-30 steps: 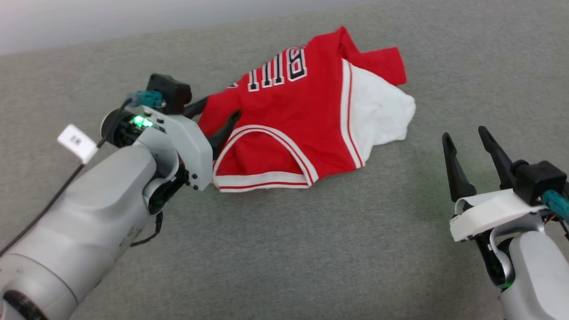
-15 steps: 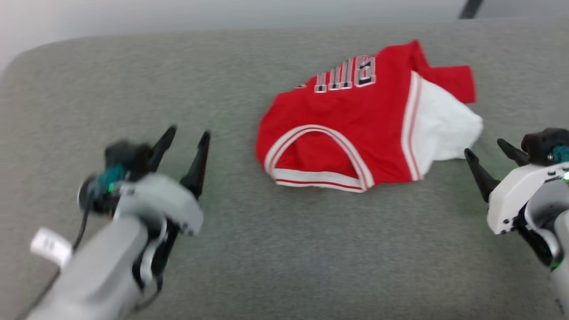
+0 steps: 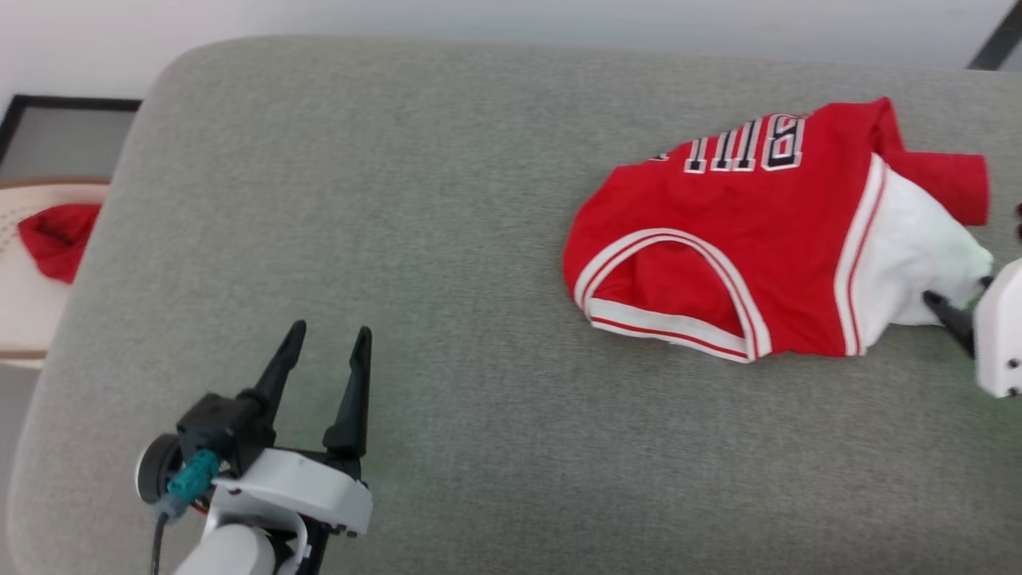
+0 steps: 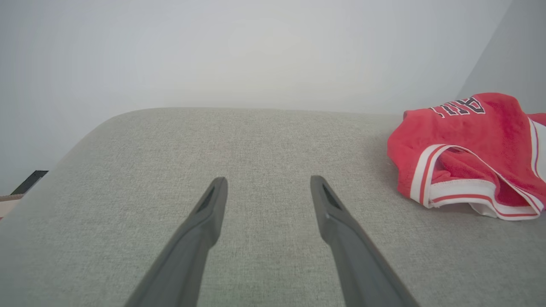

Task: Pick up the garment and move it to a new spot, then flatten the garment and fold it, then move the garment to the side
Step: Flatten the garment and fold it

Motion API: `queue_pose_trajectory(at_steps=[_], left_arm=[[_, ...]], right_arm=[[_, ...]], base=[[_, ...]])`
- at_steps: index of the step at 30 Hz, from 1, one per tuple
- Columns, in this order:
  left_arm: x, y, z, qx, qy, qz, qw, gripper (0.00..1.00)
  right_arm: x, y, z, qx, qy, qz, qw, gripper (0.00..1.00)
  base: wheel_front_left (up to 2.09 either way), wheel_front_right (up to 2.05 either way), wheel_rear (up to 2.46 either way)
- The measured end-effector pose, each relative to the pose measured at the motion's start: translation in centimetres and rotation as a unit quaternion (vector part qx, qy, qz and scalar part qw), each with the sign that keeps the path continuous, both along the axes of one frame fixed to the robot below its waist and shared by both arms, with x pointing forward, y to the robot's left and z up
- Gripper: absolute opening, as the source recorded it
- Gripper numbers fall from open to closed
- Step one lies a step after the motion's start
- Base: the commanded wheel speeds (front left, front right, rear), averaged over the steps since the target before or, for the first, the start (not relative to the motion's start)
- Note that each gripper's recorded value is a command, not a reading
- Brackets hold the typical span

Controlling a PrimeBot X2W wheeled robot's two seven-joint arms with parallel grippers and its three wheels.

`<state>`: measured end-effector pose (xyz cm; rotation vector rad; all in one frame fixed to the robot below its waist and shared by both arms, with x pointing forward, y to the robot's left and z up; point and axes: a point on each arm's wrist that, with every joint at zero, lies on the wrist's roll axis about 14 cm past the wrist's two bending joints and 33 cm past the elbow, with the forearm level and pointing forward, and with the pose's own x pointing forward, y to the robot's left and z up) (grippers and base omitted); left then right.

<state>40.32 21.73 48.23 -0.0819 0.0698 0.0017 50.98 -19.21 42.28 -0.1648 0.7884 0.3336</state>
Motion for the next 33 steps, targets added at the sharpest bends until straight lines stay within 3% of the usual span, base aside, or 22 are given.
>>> queue_pose_trajectory(at_steps=[8, 12, 21, 22, 23, 24, 25, 33], left_arm=[[-1.3, 0.9, -0.4, -0.010, 0.002, 0.025, 1.000, 1.00], [-1.2, 1.0, -0.9, -0.013, 0.006, 0.027, 1.000, 1.00], [-0.8, 1.2, -2.5, -0.014, 0.025, 0.030, 0.999, 1.00], [-0.8, 1.2, -2.6, -0.014, 0.026, 0.030, 0.999, 1.00], [-0.8, 1.3, -2.7, -0.013, 0.027, 0.030, 0.999, 1.00], [-0.7, 1.3, -2.7, -0.013, 0.027, 0.030, 0.999, 1.00], [-0.7, 1.2, -2.8, -0.014, 0.027, 0.030, 0.999, 1.00], [0.1, 0.2, -2.5, -0.015, 0.019, 0.012, 1.000, 1.00]], right_arm=[[1.2, -1.0, 0.3, -0.008, 0.024, -0.014, 1.000, 1.00], [1.3, -1.6, -0.9, -0.027, 0.042, -0.019, 0.999, 1.00], [1.6, 0.0, -3.3, -0.012, 0.074, -0.011, 0.997, 1.00], [1.6, 0.0, -3.4, -0.012, 0.074, -0.011, 0.997, 0.87], [1.6, 0.0, -3.4, -0.012, 0.074, -0.010, 0.997, 0.40], [1.6, 0.0, -3.4, -0.010, 0.074, -0.012, 0.997, 0.12], [1.6, 0.0, -3.3, -0.006, 0.072, -0.013, 0.997, 0.00], [1.7, -1.8, -1.4, 0.007, 0.027, -0.037, 0.999, 0.00]], base=[[0.00, 0.00, 0.00], [0.00, 0.00, 0.00], [0.00, 0.00, 0.00], [0.00, 0.00, 0.00], [0.00, 0.00, 0.00], [0.00, 0.00, 0.00], [0.00, 0.00, 0.00], [0.00, 0.00, 0.00]])
